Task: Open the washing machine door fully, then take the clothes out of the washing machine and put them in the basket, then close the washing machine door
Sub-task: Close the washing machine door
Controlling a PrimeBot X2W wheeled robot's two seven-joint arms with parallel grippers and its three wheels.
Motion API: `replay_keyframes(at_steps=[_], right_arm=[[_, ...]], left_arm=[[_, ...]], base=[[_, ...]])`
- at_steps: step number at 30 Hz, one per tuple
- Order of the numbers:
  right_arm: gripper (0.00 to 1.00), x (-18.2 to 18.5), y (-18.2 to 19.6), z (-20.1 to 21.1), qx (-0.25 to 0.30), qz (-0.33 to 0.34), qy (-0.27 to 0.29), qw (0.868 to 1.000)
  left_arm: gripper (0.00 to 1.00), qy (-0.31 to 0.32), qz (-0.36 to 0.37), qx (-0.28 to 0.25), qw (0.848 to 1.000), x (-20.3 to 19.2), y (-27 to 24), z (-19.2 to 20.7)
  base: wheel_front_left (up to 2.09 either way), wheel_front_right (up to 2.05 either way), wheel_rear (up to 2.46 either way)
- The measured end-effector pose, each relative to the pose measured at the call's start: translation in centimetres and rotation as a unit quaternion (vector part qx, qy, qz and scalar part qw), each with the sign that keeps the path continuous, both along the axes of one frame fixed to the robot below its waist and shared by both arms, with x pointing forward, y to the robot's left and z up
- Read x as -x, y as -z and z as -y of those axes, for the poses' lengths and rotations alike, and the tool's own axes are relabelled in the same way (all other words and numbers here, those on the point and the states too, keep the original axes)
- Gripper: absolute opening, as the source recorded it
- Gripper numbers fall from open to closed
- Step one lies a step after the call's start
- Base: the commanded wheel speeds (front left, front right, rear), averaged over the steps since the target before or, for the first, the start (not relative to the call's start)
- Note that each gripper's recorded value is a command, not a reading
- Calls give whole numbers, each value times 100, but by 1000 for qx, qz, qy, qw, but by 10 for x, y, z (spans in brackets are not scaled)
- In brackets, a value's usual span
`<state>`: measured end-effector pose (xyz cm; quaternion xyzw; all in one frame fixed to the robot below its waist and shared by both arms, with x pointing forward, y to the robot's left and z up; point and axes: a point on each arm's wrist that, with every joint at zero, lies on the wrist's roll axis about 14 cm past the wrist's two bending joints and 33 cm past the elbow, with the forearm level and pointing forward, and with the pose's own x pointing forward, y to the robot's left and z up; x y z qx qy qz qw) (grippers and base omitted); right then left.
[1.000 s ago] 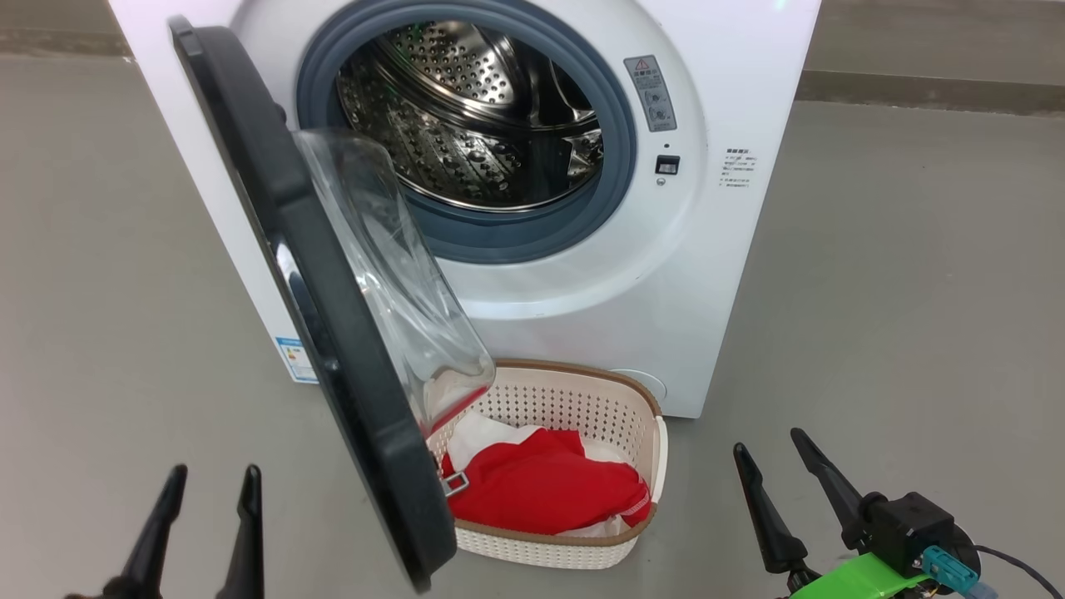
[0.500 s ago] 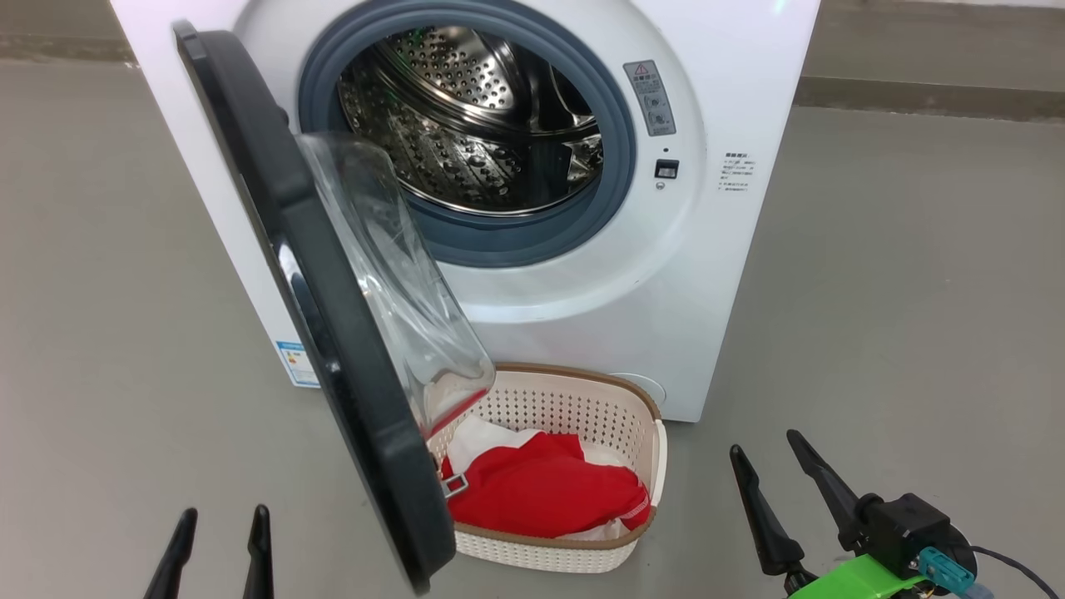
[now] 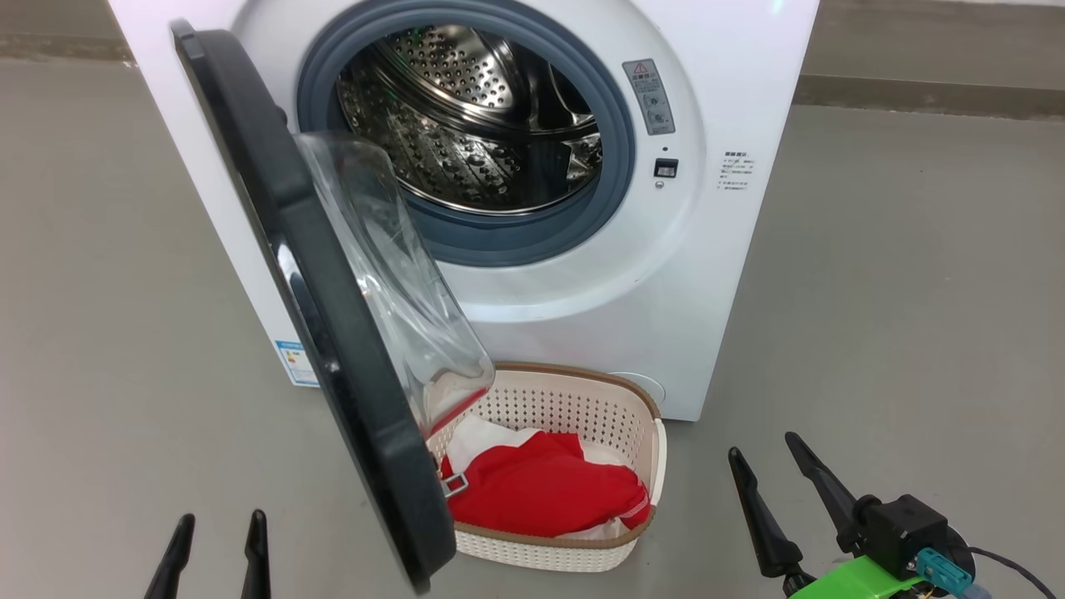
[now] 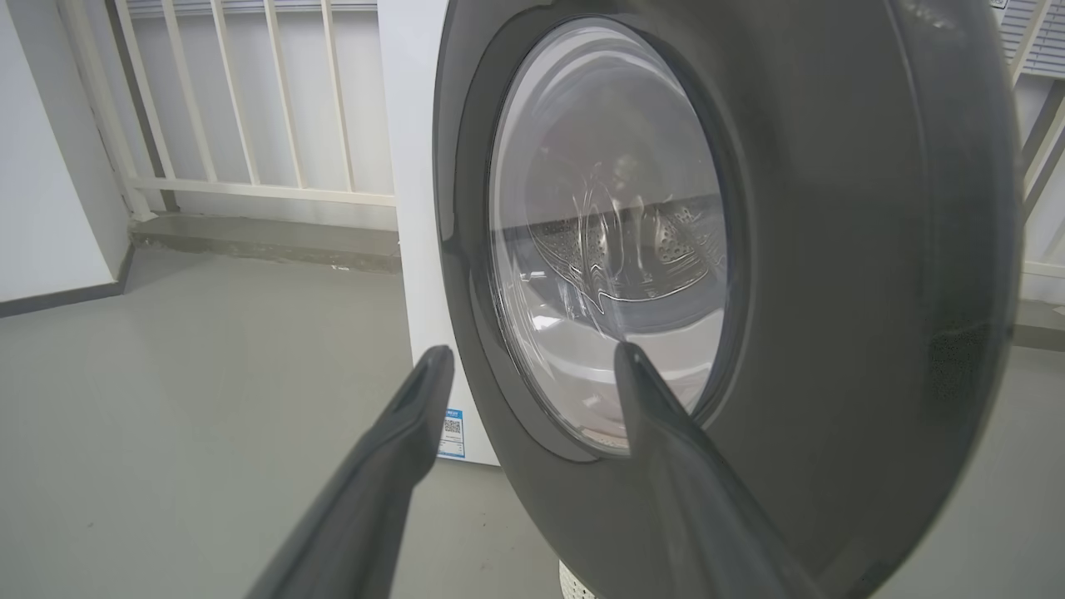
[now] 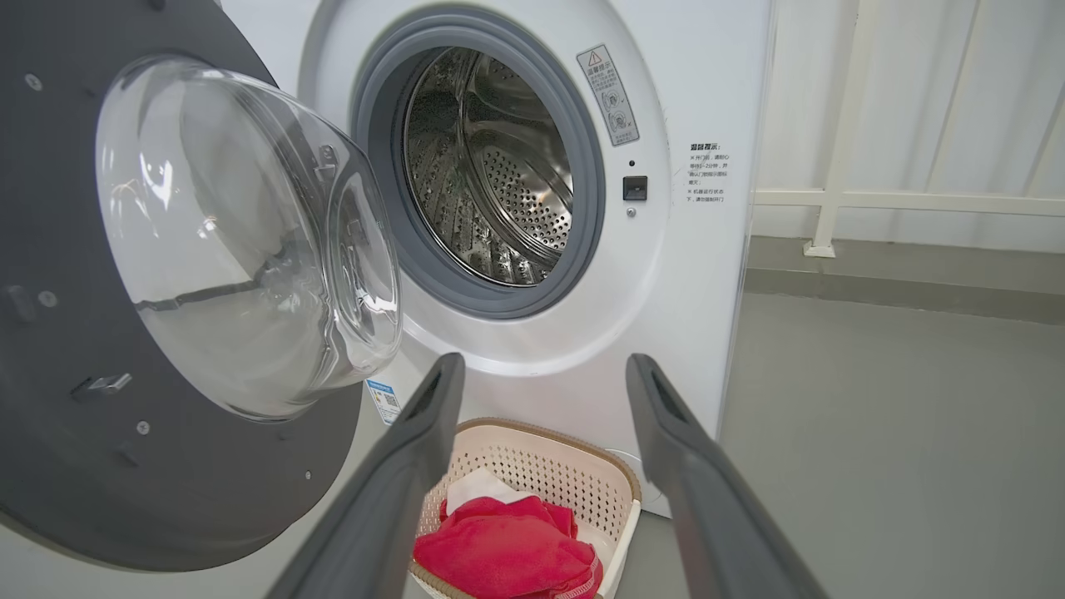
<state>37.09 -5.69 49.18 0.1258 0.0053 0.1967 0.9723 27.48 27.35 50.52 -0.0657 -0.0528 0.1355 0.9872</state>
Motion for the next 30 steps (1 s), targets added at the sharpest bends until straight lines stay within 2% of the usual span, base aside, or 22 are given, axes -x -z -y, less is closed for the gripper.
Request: replay_keyframes(at_steps=[12, 13, 14, 17, 19, 22, 24, 27, 30], right_arm=[[100, 2, 0, 0, -2, 0, 1, 1000], [100, 2, 0, 1, -2, -1, 1, 1000], [100, 2, 0, 1, -2, -1, 1, 1000], [100, 2, -1, 1, -2, 0, 2, 1000], [100, 2, -1, 1, -2, 0, 2, 1000], [100, 2, -1, 1, -2, 0, 1, 1000], [100, 2, -1, 1, -2, 1, 1, 1000], [100, 2, -2, 1, -2, 1, 2, 1000], [100, 3, -2, 2, -2, 2, 3, 1000]], left_arm=[[100, 0, -4, -1, 1000, 1, 2, -1], [40, 1, -7, 1, 1000, 1, 5, -1], [0, 0, -12, 3, 1000, 1, 8, -1], [0, -2, -16, 8, 1000, 3, 12, -1], [0, -8, -11, 31, 999, 4, 14, -4], [0, -24, 10, 101, 995, 3, 16, -10], [0, -38, 40, 168, 984, -3, 10, -17], [0, -48, 99, 288, 951, -17, -9, -25], [0, -43, 146, 413, 898, -28, -28, -28]], base=[[0, 0, 0], [0, 0, 0], [0, 0, 0], [0, 0, 0], [0, 0, 0], [0, 0, 0], [0, 0, 0], [0, 0, 0], [0, 0, 0]])
